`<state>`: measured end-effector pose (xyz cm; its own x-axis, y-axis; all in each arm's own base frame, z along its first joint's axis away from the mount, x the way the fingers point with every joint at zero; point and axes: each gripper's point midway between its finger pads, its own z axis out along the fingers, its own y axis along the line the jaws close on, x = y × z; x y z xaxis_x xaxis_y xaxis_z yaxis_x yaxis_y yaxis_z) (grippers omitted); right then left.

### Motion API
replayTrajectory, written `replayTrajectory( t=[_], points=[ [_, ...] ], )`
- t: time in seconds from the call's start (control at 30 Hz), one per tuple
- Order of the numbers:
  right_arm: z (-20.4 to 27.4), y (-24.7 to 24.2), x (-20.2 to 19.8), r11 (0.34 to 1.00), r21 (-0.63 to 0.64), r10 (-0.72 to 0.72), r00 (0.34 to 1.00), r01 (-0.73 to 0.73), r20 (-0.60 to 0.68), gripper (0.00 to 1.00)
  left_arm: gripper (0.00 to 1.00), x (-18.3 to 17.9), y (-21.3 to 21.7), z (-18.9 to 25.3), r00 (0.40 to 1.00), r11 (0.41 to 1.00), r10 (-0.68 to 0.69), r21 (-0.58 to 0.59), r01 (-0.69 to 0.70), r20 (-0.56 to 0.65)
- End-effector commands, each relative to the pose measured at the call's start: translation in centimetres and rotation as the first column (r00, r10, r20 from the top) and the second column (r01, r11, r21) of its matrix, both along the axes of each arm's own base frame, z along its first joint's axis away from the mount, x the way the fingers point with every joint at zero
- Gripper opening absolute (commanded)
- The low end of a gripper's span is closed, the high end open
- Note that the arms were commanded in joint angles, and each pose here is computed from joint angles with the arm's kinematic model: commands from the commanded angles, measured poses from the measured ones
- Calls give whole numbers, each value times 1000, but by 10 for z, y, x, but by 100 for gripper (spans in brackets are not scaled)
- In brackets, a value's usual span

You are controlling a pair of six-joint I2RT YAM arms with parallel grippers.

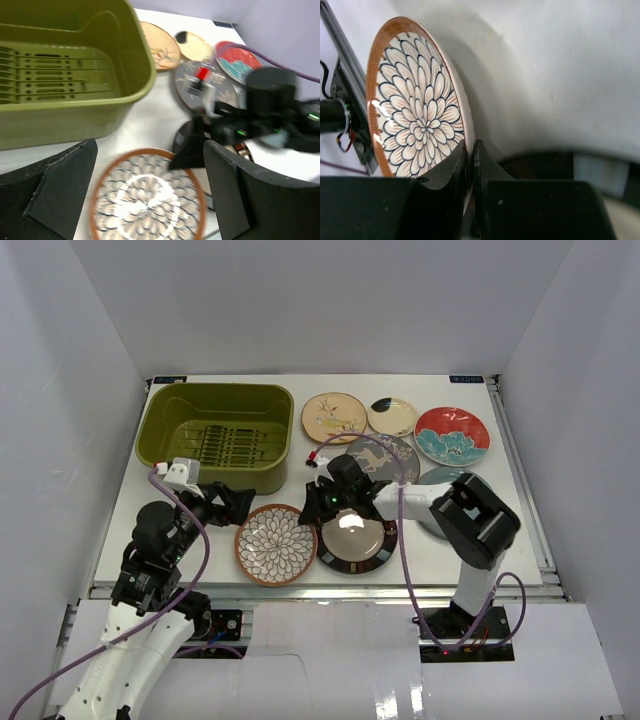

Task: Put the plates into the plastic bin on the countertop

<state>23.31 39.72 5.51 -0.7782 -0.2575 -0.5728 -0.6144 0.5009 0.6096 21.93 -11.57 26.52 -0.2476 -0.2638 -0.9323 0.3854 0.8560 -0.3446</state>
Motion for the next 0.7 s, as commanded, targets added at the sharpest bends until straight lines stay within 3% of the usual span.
replayTrajectory(
  t=[0.0, 0.07, 0.2, 0.33, 0.53, 0.57, 0.67],
  points=[
    [77, -4, -7, 987, 160, -25, 994, 8, 106, 8, 98, 8, 30, 11, 984, 985, 173, -6, -173, 34],
    [97, -14, -14, 985, 171, -29, 991, 7, 132, 8, 98, 6, 40, 18, 974, 975, 222, -19, -222, 48],
    [182, -25, -17, 962, 274, -73, 965, 1, 252, 8, 98, 5, 56, 32, 948, 950, 310, -54, -307, 77],
    [276, -24, 34, 937, 339, -234, 875, 86, 423, 8, 98, 5, 61, 43, 937, 942, 333, -62, -328, 101],
    [336, -16, 118, 894, 402, -402, 755, 199, 518, 8, 98, -4, 79, 41, 903, 909, 414, -108, -403, 117],
    [368, -12, 125, 873, 454, -428, 728, 179, 536, 8, 98, -4, 77, 39, 906, 912, 408, -108, -397, 114],
    [374, 23, 163, 853, 490, -452, 721, 178, 525, 8, 98, 1, 65, 36, 929, 934, 355, -93, -346, 104]
  ],
)
